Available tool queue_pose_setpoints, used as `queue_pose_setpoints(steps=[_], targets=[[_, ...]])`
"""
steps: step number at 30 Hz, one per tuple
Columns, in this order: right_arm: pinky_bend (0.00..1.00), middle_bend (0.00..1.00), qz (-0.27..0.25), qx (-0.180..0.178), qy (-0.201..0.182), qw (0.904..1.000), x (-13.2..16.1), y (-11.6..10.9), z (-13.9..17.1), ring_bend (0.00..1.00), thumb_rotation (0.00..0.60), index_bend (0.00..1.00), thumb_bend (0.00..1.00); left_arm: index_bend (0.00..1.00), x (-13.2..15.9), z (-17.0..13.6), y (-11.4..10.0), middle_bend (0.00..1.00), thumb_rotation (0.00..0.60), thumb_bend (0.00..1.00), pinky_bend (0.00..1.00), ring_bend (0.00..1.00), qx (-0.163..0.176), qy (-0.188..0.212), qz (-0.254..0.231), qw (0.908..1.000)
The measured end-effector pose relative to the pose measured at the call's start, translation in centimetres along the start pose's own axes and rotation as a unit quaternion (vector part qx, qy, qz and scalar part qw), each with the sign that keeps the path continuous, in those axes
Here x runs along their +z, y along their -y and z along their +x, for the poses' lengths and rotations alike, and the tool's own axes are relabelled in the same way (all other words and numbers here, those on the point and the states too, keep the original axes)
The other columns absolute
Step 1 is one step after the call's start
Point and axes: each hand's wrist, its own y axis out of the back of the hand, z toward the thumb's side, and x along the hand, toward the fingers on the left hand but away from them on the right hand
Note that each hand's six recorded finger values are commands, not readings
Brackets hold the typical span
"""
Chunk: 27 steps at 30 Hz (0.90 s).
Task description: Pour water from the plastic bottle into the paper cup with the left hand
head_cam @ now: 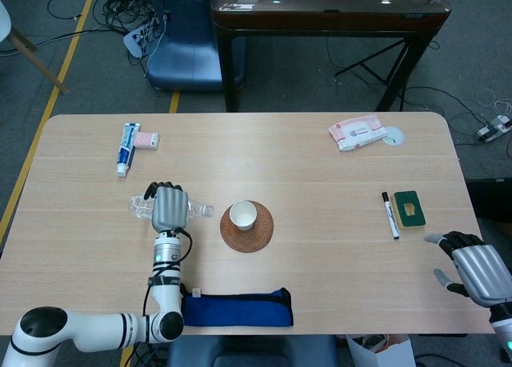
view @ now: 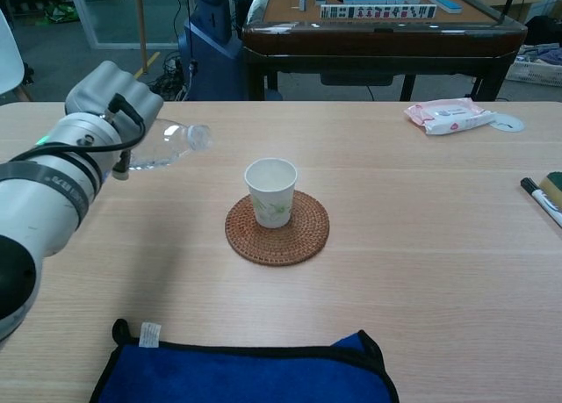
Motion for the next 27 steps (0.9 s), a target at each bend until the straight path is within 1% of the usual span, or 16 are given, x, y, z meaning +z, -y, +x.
queue_pose_setpoints(steps=[6,14,27], targets=[[0.33,0.32,-0.002,-0.001,0.001,1.0,-0.1,-0.1,0.0,0.25,0.6,0.29,0.31,0.75,0.7,0.0,-0.6,0.75,0.6,0.12,0.51,0.48,0.001,-0.002,0.015,0.9999],[0.33,0.32,-0.008,0.002,0.008,0.9999,-0.5,-0.1,0.0,0.25,0.6,0.29,0.31,0.75,1.5,0.1,-0.8,0.75,0.6,0.12,0.51,0.48,0.002,-0.004,0.039,0.9992],[0.33,0.32,-0.01,0.006,0.012,0.9999,-0.8,0.0,-0.2,0.25,0.6,0.29,0.31,0.75,2.6,0.5,-1.5,0.76,0.6,0.12,0.51,0.49,-0.003,-0.009,0.061,0.9981]])
